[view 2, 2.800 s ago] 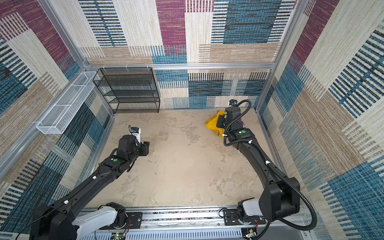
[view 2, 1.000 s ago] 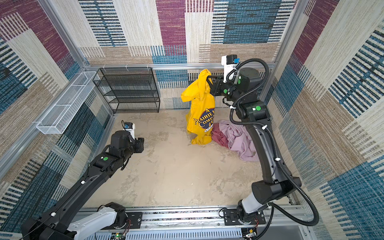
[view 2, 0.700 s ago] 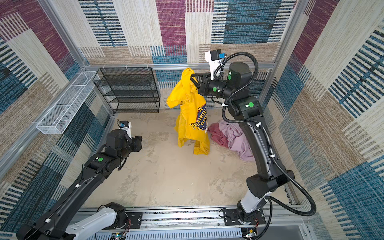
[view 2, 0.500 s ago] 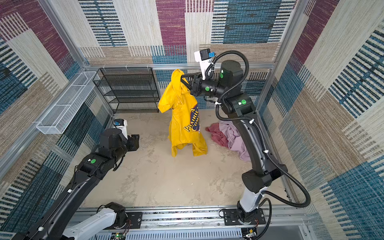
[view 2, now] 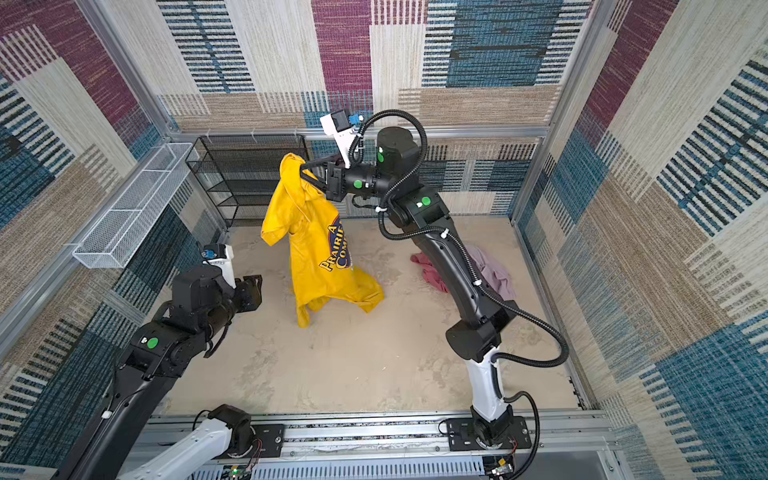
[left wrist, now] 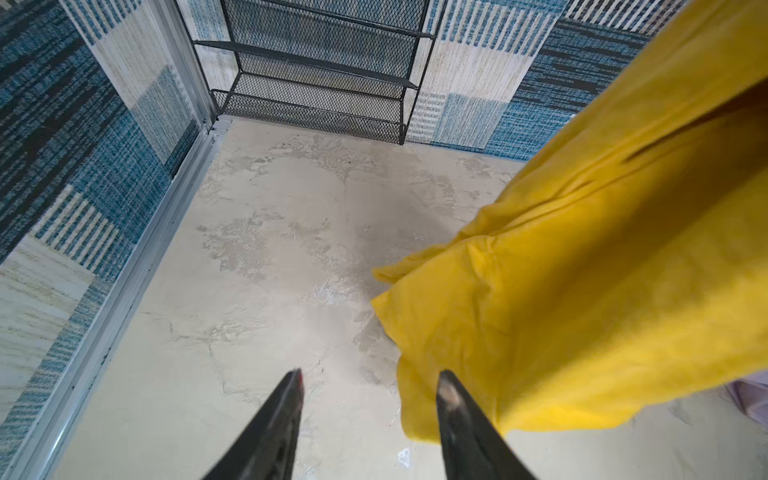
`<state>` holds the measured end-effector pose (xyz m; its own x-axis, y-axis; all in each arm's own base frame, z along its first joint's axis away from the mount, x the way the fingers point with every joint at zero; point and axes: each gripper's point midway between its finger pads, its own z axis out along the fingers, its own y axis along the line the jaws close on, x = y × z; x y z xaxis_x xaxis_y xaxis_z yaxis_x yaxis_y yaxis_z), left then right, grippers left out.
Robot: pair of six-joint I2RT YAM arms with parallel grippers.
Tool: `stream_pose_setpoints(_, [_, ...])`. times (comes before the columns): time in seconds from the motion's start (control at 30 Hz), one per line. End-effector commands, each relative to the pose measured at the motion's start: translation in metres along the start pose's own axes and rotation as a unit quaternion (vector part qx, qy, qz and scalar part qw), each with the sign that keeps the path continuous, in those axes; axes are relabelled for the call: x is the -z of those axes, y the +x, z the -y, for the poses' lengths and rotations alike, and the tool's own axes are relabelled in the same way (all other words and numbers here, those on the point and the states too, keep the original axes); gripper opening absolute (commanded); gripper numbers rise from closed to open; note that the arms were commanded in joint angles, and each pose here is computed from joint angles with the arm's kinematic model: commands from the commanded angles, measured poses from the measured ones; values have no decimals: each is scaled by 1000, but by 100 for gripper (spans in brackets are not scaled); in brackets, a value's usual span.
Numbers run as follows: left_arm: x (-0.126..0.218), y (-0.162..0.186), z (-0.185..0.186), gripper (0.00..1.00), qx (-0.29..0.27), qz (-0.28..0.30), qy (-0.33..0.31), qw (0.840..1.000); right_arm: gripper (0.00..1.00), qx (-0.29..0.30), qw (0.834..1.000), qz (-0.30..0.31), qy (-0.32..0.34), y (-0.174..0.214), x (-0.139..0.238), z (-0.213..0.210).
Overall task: Pick out a specific cloth from the pile
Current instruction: 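Carry the yellow T-shirt toward the left gripper and lower it to the floor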
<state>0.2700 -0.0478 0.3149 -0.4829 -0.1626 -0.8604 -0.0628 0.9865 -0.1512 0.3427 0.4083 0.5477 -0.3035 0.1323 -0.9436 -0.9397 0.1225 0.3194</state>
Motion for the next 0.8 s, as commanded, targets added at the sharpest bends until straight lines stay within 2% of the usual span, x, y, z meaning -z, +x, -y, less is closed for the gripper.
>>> stream_pose_setpoints(0.0, [7, -1, -9, 54, 4, 6, -17, 1000, 0, 6, 999, 13, -40, 2, -19, -14])
stream_pose_setpoints(0.3, [17, 2, -15, 54, -11, 2, -25, 1000, 0, -49, 997, -47, -31, 90, -83, 21])
stream_pose_setpoints(0.6, [23, 9, -24, 54, -9, 12, -37, 999, 0, -90, 989, -116, 32, 198, -127, 74])
stream_pose_setpoints(0.77, [16, 15, -22, 53, -9, -1, -33, 999, 1, -111, 979, -151, 80, 258, -135, 107])
